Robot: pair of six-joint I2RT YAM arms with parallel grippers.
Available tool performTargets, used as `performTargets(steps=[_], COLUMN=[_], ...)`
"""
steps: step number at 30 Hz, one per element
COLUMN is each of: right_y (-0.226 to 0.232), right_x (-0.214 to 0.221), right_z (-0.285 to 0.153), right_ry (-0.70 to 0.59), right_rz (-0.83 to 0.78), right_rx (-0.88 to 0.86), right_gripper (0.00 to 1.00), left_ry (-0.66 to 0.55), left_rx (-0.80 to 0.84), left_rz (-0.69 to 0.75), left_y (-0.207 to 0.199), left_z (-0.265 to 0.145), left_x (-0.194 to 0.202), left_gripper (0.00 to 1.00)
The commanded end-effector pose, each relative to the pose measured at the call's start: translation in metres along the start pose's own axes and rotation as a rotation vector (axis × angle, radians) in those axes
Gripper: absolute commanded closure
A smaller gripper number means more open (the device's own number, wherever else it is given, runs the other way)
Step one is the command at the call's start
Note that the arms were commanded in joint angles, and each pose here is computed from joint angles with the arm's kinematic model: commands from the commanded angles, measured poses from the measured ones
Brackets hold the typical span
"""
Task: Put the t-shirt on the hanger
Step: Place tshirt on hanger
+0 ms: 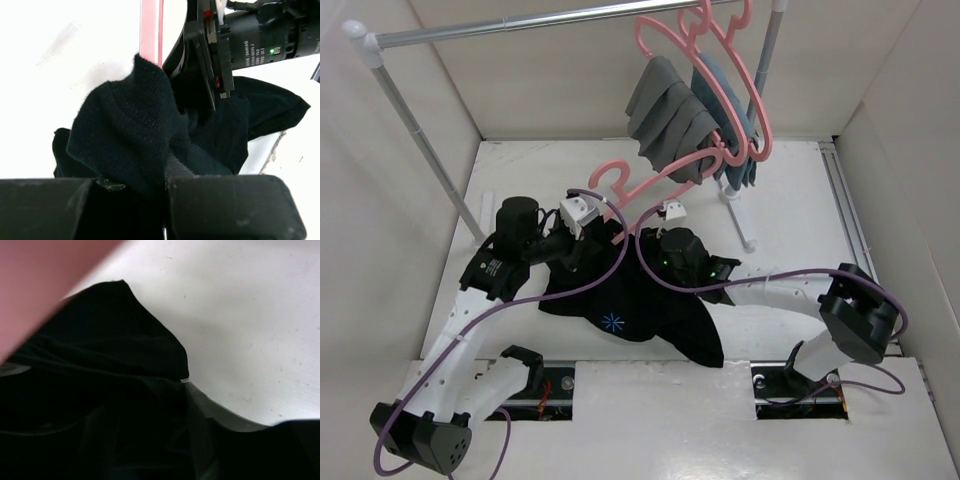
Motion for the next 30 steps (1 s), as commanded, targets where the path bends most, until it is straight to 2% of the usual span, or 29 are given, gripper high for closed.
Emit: performTargets(steps=[1, 2, 4, 7, 11, 16, 20, 23, 30], right_y=[0.013, 0.009, -0.004, -0.030, -0.079, -0.134, -0.154, -0.168, -0.167], right_x=[-0.018, -0.017, -0.012, 0.002, -0.007, -0.020, -0.031, -0.032, -0.061], right_z=[0.003, 0.006, 0.007, -0.001, -0.033, -0.092, -0.130, -0.153, -0.185], right_ry=[-0.040, -0.032, -0.014, 0.009, -0.061, -0.149, -0.194, -0.198, -0.226], right_rz=[0.047, 0.058, 0.091, 0.158, 0.196, 0.253, 0.271, 0.261, 0.145], right_rx=[-0.060, -0.053, -0.034, 0.017, 0.125, 0.239, 0.297, 0.342, 0.353], right_gripper=[0.49, 0.73, 1.00, 1.00, 1.00, 1.00, 1.00, 1.00, 1.00], left_ry=[-0.122, -0.121, -0.147, -0.155, -0.102, -0.032, 0.098, 0.150, 0.319], left_rx=[-0.020, -0.019, -0.018, -0.021, 0.006, 0.084, 0.137, 0.141, 0.043], left_rz=[0.048, 0.036, 0.054, 0.060, 0.127, 0.325, 0.435, 0.547, 0.578], left_y=[0.002, 0.001, -0.001, -0.004, -0.010, -0.021, -0.023, -0.017, 0.021], left_z=[-0.008, -0.006, -0.011, -0.015, -0.018, -0.021, -0.023, -0.023, -0.014], left_x=[-0.030, -0.028, -0.034, -0.036, -0.018, 0.009, 0.046, 0.060, 0.086], left_gripper=[1.00, 1.00, 1.00, 1.00, 1.00, 1.00, 1.00, 1.00, 1.00])
Point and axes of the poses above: each gripper's point midway between its finger pads, its own z axis out along the fingers, its own y axis along the line the jaws close on, x = y × z, the point moved 1 cm from there along -z, back along the fingers, and after that the axes turned 8 degrees about z, right-handed, at the moved point
